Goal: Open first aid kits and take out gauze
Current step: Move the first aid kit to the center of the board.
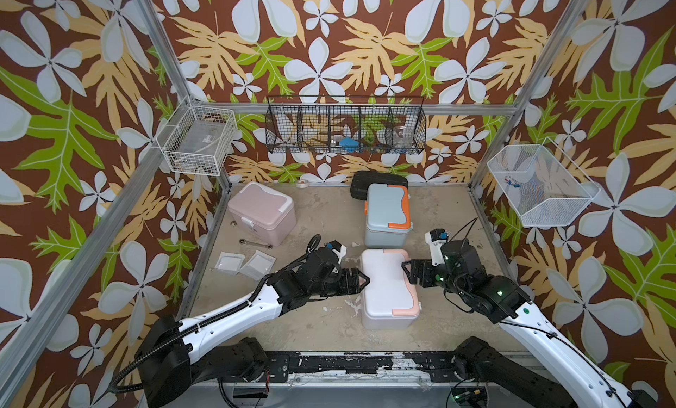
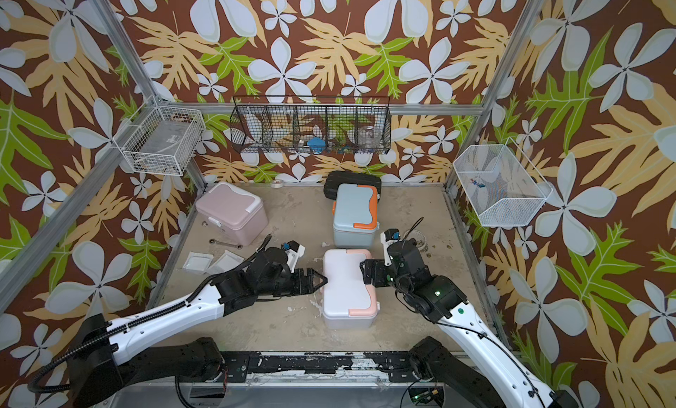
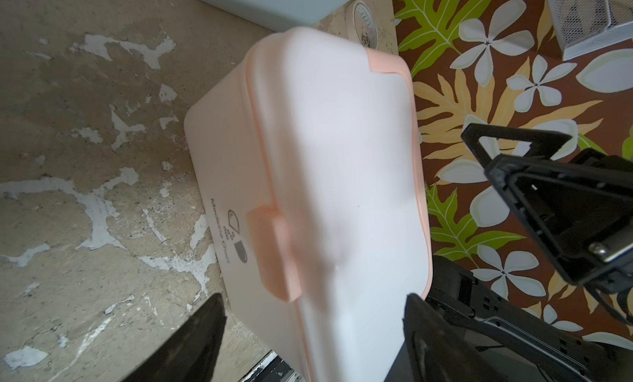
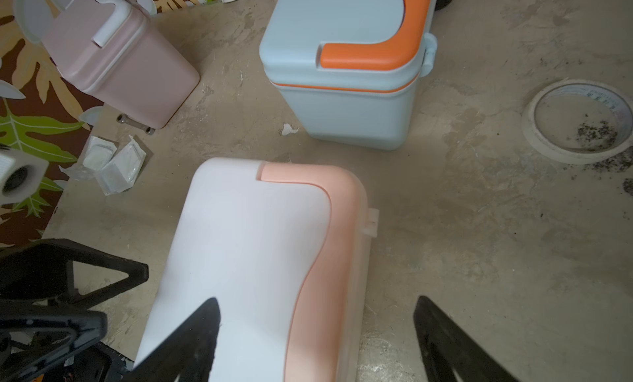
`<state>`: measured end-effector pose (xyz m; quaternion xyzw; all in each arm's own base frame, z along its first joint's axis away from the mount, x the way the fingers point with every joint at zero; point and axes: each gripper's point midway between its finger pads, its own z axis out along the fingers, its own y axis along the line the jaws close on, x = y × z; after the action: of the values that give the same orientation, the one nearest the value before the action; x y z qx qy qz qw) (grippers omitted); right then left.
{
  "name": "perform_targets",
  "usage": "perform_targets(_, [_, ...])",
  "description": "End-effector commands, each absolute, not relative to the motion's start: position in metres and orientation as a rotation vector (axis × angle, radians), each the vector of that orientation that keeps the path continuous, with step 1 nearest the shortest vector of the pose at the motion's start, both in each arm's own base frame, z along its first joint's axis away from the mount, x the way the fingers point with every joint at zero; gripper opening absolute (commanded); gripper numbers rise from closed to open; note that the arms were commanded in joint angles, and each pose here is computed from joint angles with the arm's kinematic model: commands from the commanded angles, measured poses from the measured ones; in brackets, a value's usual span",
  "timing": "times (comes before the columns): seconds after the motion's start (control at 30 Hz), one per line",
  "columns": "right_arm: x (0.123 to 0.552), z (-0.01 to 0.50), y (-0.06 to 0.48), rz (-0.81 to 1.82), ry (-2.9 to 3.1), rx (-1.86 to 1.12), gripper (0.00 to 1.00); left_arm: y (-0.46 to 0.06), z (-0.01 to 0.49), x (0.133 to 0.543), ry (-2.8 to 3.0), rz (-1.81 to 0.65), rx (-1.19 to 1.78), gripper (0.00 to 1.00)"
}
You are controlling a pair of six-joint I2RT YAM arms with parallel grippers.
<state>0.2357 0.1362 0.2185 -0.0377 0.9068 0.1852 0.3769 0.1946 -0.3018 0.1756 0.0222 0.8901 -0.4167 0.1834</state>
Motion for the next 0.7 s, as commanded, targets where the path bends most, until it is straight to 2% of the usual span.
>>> perform_targets(0.0, [0.236, 0.227, 0.134, 0.460, 2.306, -0.098, 0.88, -0.308, 0.179, 0.187, 2.515, -1.230, 0.088, 0.83])
perform_targets(0.27, [0.234, 0.236, 0.134, 0.476, 2.302, -0.092, 0.88, -0.345, 0.184, 0.171, 2.478, -1.431, 0.153, 0.83])
perform_targets(0.67, [0.234, 0.240, 0.125, 0.474, 2.292, -0.049, 0.87, -0.424, 0.187, 0.182, 2.442, -1.477, 0.226, 0.80])
